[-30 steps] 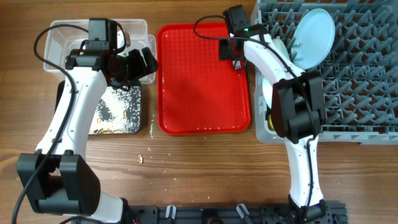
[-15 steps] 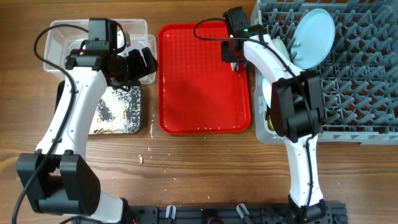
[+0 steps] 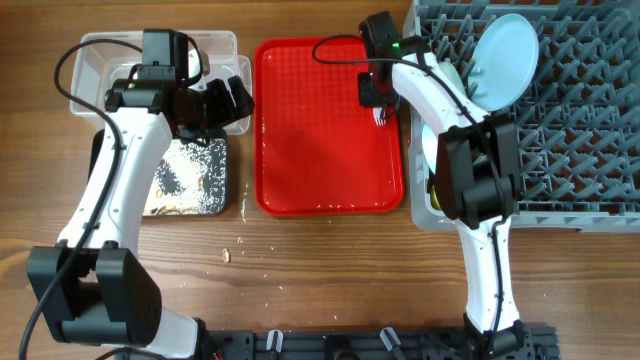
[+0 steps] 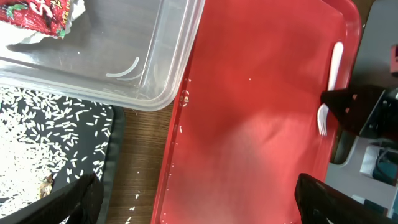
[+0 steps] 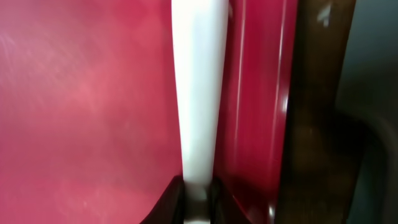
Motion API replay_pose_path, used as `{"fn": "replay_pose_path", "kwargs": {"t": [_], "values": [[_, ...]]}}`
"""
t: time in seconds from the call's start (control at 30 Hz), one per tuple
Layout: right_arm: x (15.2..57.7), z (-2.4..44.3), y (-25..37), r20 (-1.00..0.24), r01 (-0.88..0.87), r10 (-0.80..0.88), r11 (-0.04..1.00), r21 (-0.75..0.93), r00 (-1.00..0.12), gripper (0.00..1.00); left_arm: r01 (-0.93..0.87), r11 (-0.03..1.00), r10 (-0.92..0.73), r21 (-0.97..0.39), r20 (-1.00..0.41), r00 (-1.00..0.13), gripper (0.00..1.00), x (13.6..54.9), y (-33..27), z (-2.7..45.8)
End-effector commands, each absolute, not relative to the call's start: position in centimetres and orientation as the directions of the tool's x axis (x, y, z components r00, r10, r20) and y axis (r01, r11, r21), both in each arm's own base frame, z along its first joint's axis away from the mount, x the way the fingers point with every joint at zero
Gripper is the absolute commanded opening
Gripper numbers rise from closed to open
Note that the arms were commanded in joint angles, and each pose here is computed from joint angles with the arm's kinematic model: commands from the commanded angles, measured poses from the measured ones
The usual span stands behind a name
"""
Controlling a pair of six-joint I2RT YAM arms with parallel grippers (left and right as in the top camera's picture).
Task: Sort waste into correct bins and load items into the dishwasher rack
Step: 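Carry the white fork to the dish rack and drop it in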
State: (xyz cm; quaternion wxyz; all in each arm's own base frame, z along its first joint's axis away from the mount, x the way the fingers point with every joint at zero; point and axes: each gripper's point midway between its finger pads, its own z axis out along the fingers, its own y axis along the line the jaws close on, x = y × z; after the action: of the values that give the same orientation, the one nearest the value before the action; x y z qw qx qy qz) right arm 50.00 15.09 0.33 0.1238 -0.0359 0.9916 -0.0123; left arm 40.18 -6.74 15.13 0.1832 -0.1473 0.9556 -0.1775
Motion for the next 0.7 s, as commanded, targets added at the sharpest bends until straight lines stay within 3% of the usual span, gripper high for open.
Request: {"fn": "replay_pose_path", "kwargs": {"t": [0.0, 0.23, 0.5, 0.67], "values": [[47.4, -0.3, 15.6, -0.141, -0.087, -0.084, 0.996, 0.018, -0.986, 0.05, -0.207, 0.896, -0.344, -0.392, -0.319, -0.883, 1.00, 40.3, -6.6, 15.8], [44.9, 6.5, 15.7, -0.138, -0.131, -0.121, 0.989, 0.065, -0.983, 0.05, -0.207, 0.896, -0.344, -0.392, -0.319, -0.883, 1.00, 40.3, -6.6, 15.8], [42.3, 15.7, 15.0, -0.241, -0.165, -0.140, 0.982, 0.088, -0.960, 0.04, -0.207, 0.896, -0.344, -0.392, -0.319, -0.883, 1.00, 40.3, -6.6, 15.8], [39.5, 21.3, 11.6, -0.277, -0.049, -0.020, 0.994, 0.099, -0.961, 0.05, -0.207, 0.896, -0.344, -0.392, -0.319, -0.883, 1.00, 40.3, -6.6, 15.8]]}}
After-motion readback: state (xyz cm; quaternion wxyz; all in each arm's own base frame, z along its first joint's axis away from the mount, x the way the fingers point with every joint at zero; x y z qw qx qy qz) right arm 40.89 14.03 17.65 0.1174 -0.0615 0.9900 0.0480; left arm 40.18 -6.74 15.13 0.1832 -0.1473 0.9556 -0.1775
